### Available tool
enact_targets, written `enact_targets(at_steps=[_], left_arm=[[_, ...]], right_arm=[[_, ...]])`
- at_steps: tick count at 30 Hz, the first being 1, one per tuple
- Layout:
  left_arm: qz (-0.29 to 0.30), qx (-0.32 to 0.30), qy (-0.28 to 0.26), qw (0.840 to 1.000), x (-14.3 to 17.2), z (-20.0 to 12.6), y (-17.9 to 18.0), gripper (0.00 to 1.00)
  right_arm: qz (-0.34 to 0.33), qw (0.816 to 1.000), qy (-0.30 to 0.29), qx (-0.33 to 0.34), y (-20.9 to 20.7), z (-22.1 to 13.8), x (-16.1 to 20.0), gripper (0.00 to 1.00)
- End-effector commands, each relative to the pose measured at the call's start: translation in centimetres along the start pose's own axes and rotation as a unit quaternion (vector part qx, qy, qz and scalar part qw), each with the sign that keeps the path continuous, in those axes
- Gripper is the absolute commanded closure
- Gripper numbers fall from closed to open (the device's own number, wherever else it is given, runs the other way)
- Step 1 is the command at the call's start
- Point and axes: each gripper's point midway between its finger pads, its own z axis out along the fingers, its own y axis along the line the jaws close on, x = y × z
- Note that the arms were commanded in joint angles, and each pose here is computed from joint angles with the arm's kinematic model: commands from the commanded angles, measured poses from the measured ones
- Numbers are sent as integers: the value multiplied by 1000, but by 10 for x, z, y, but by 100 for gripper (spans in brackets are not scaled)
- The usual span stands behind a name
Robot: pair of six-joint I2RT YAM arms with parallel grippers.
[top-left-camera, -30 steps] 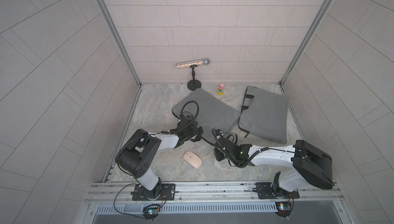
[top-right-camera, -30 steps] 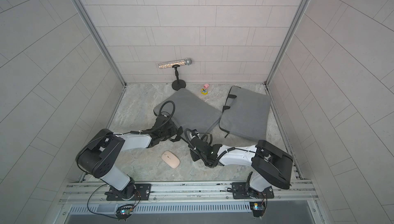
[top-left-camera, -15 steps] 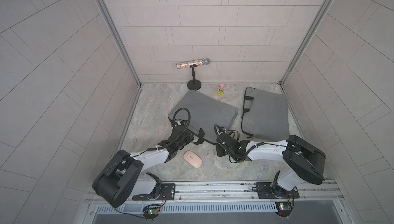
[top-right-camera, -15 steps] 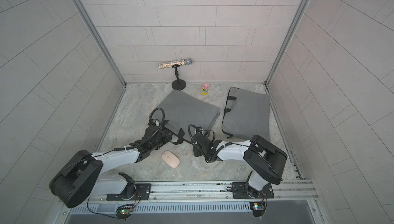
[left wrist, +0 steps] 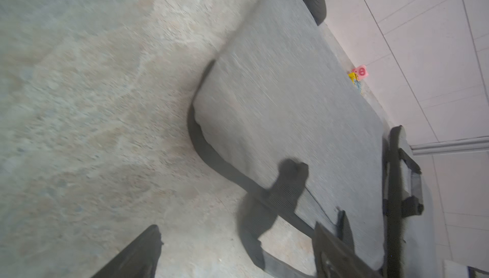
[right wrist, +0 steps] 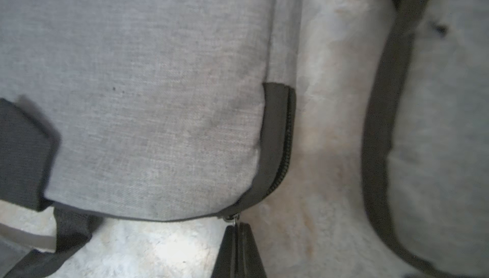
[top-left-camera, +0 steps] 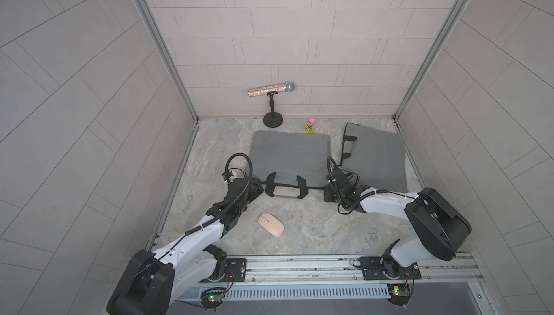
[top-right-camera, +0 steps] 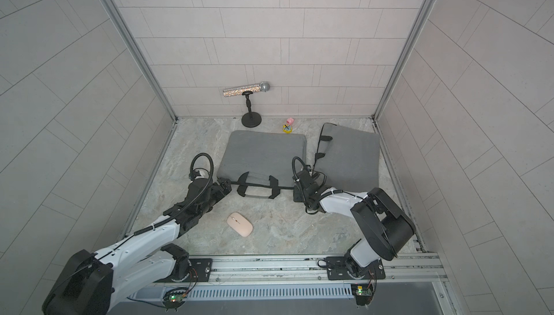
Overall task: Put the mouse into the laptop bag
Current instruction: Unzip the zipper on the zippered laptop bag.
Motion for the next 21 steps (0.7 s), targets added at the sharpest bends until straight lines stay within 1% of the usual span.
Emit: enact_targets(at_steps=[1,3,6,10,13,15,17,19,21], left_arm=[[17,-23,15,999,-7,10,13,6],[12,-16,29,999,-12,21,12,6],[27,-16,46,998,-16,39,5,7],[47,-9,86,995,-11,64,-8,13],[44,-14,102,994,-7,83,-8,19],[37,-1,114,993,-2,94,-11,27],[31,16,125,992,5,101,-15,42],[24,20,130,991,9,104,-14,58],[18,18,129,991,11,102,-12,69]], right_arm=[[-8,998,39,44,-24,8,11,100],[-4,998,45,44,-26,12,10,100],[-5,998,52,39,-23,15,10,100],[-5,998,51,32,-20,15,10,100],[-8,998,50,25,-18,14,9,100],[-12,998,52,20,-16,14,11,100],[-20,998,52,12,-10,13,12,100],[-31,998,52,2,-1,12,14,100],[-43,998,49,-10,12,8,16,100]])
